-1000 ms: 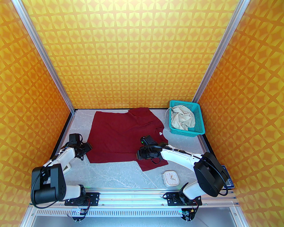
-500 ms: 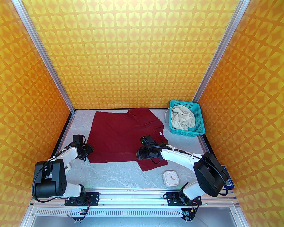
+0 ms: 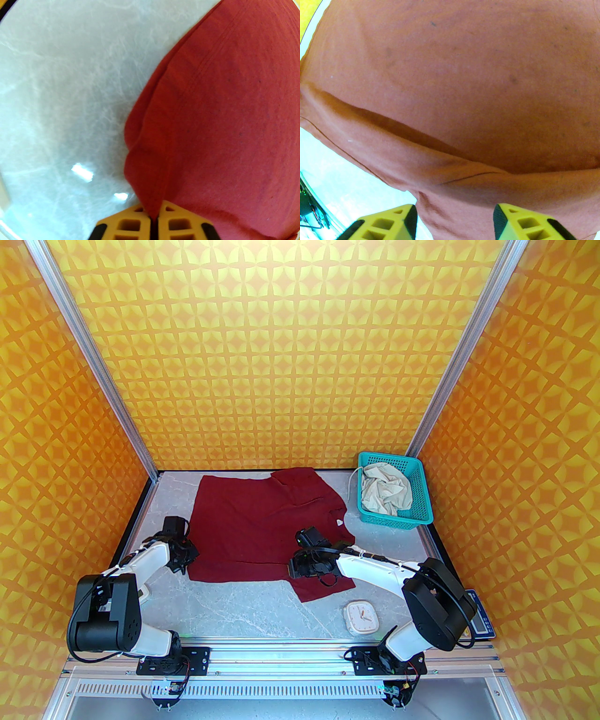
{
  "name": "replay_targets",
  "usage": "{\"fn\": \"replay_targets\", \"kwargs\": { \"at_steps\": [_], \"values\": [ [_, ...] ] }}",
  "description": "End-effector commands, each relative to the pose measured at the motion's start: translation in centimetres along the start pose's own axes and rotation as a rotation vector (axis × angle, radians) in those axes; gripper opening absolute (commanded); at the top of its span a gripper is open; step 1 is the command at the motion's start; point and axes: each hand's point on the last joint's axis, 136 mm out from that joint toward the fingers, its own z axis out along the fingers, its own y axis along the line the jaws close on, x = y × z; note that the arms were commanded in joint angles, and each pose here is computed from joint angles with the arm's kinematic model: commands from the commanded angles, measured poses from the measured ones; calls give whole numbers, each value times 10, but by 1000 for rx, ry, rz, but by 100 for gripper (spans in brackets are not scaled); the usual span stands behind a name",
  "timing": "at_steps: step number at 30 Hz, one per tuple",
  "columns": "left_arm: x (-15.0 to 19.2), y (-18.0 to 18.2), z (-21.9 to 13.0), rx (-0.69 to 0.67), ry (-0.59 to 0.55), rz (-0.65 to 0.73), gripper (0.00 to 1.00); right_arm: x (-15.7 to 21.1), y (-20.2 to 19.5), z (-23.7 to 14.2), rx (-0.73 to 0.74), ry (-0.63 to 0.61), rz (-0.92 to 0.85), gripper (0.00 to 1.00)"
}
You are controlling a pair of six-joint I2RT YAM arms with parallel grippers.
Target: Fold and stack the mixed laundry pile
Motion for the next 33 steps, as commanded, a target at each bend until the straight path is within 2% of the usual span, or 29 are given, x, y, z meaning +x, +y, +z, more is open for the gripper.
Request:
{"fn": "replay_targets", "kwargs": {
  "at_steps": [1,3,6,15,19,24,27,30,33],
  "values": [
    [5,16,-15,-103,31,56,7,-6,6,-1,-23,-34,-14,58],
    [5,14,-16,-124,40,73,16,-6,7,2,-35,-33,-13,58],
    [0,5,-15,-139,41,99,24,-4,9,6,-45,-23,-20,58],
    [-11,-33,3,-152,49,169,20,4,5,8,-43,-8,-35,59],
    [-5,-16,-6,-182,31,173,23,5,6,3,-52,-14,-36,59],
    [11,30,-20,-206,27,116,33,5,8,3,-62,-6,-44,59],
    [24,39,-16,-158,58,80,41,4,10,4,-69,-4,-45,59],
    [35,26,-5,-67,89,52,50,2,12,5,-77,-3,-43,60],
    [37,9,6,19,109,12,51,1,13,4,-78,-5,-42,60]
  ]
}}
